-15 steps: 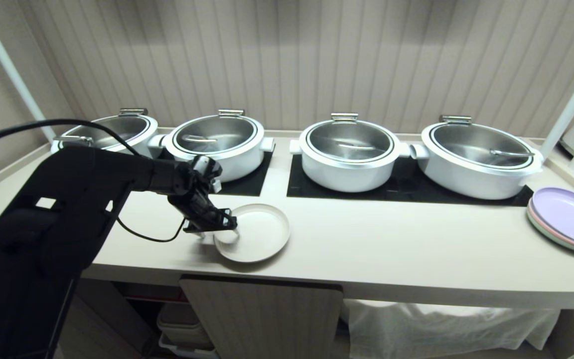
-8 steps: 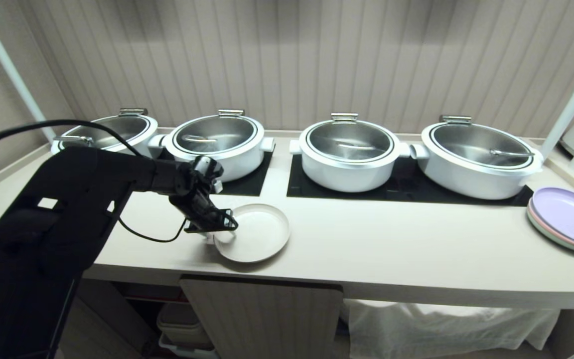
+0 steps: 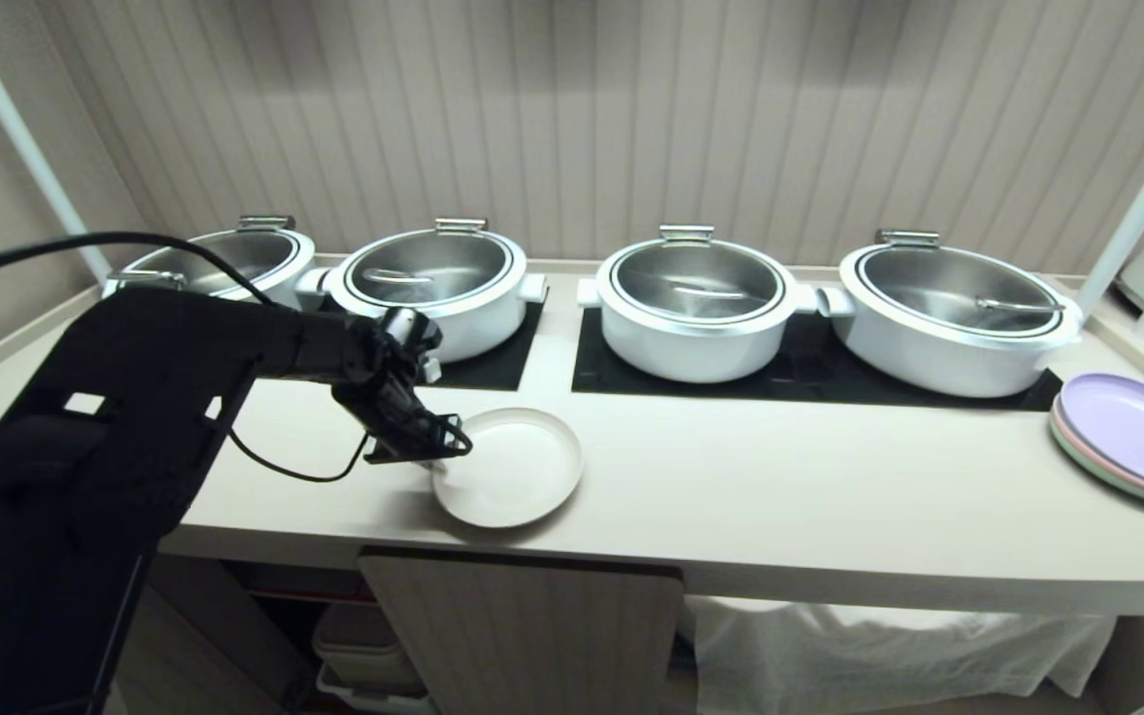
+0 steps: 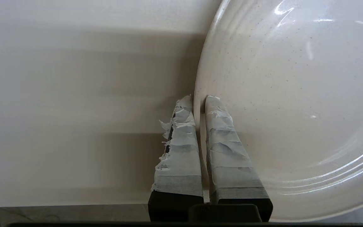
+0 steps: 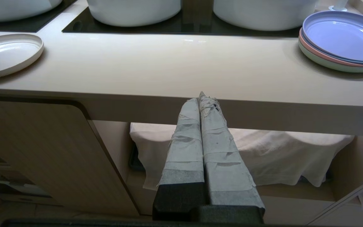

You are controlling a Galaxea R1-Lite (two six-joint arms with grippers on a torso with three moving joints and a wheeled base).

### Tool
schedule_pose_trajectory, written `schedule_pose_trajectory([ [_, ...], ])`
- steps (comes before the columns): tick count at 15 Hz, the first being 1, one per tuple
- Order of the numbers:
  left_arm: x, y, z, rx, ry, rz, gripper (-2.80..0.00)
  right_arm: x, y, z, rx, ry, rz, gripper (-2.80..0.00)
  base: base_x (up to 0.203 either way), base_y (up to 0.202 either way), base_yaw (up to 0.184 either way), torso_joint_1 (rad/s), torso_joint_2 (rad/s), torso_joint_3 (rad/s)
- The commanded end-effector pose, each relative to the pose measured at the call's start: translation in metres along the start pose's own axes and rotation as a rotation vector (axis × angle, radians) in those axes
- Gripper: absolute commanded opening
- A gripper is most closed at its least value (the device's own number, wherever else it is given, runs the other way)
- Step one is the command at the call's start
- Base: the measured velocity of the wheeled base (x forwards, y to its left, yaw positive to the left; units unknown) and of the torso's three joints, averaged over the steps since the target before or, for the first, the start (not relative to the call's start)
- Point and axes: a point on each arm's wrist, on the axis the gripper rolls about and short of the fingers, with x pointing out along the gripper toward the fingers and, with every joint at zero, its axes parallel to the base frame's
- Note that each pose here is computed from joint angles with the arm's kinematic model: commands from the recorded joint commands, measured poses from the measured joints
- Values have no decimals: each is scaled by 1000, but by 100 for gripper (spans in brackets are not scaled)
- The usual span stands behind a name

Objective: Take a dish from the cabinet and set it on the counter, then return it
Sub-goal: Pick up the plate from the table

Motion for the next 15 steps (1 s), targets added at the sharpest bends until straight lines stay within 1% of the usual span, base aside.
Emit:
schedule_pose_trajectory([
  [1, -2, -1, 1, 1, -2, 0, -280, 0, 0, 0, 0, 0, 0, -280, 0, 0, 0, 0, 0, 0],
  [6, -8, -3, 0, -10, -10, -7, -280, 0, 0, 0, 1, 0, 0, -280, 0, 0, 0, 0, 0, 0],
  [11, -18, -11, 0, -144, -20, -30, -280, 0, 0, 1, 0, -1, 0, -280, 0, 0, 0, 0, 0, 0],
  [15, -29, -13, 1, -238, -35, -53, -280, 0, 0, 1, 0, -1, 0, -280, 0, 0, 0, 0, 0, 0],
])
